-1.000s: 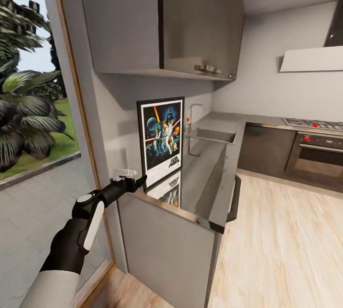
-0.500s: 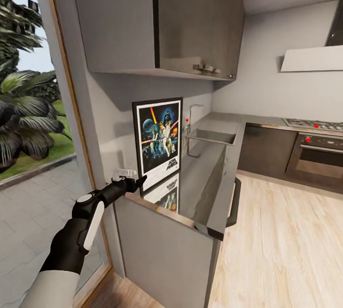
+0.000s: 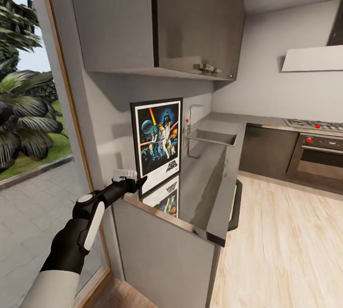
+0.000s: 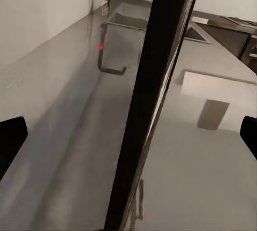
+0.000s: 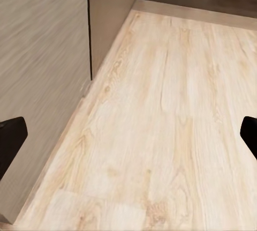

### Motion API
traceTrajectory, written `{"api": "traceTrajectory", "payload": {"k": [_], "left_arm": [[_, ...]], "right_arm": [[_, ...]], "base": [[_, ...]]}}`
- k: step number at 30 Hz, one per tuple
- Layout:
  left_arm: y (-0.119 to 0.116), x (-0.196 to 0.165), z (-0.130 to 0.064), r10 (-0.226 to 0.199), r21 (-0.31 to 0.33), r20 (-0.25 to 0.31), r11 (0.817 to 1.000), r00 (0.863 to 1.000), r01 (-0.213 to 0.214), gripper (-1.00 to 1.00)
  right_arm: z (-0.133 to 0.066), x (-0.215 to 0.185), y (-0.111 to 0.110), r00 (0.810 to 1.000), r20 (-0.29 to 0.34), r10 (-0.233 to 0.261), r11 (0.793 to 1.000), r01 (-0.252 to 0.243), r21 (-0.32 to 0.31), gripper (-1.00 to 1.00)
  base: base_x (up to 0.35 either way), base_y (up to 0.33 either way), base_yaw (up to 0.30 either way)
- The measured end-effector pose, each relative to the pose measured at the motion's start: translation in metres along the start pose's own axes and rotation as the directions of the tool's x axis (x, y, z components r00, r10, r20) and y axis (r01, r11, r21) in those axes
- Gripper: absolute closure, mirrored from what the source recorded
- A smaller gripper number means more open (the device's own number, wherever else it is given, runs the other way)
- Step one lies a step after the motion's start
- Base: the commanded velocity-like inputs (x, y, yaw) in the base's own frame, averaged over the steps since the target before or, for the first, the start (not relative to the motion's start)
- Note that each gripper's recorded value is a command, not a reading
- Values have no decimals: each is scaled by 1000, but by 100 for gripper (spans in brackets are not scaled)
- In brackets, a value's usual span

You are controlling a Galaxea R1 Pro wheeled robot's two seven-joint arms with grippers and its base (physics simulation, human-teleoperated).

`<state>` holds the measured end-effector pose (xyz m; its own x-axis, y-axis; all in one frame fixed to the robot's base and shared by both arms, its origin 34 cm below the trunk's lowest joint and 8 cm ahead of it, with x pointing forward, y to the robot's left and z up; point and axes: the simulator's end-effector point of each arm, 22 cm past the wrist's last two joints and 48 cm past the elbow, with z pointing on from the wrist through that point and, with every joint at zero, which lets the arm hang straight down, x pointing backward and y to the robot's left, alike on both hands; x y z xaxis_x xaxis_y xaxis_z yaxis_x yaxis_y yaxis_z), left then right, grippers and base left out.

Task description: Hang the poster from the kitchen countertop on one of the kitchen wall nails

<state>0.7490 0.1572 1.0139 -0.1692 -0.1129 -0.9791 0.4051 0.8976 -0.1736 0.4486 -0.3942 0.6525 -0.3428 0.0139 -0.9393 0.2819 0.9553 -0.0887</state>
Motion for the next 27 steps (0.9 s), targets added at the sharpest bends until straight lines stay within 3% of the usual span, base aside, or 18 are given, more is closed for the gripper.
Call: {"api": "traceTrajectory", "payload": {"k": [16, 17, 27], "left_arm": [[-1, 2, 1, 2, 3, -7, 1000, 1000, -2, -100], [-1, 2, 1, 2, 3, -7, 1000, 1000, -2, 100], [-2, 2, 1, 2, 3, -8, 1000, 1000, -2, 100]], "right_arm": [[0, 1, 0, 1000, -2, 0, 1000, 0, 0, -100], [0, 1, 0, 1000, -2, 0, 1000, 0, 0, -100], [0, 1, 0, 1000, -2, 0, 1000, 0, 0, -100]], "base": [[33, 0, 0], [0, 0, 0], [0, 0, 0]]}}
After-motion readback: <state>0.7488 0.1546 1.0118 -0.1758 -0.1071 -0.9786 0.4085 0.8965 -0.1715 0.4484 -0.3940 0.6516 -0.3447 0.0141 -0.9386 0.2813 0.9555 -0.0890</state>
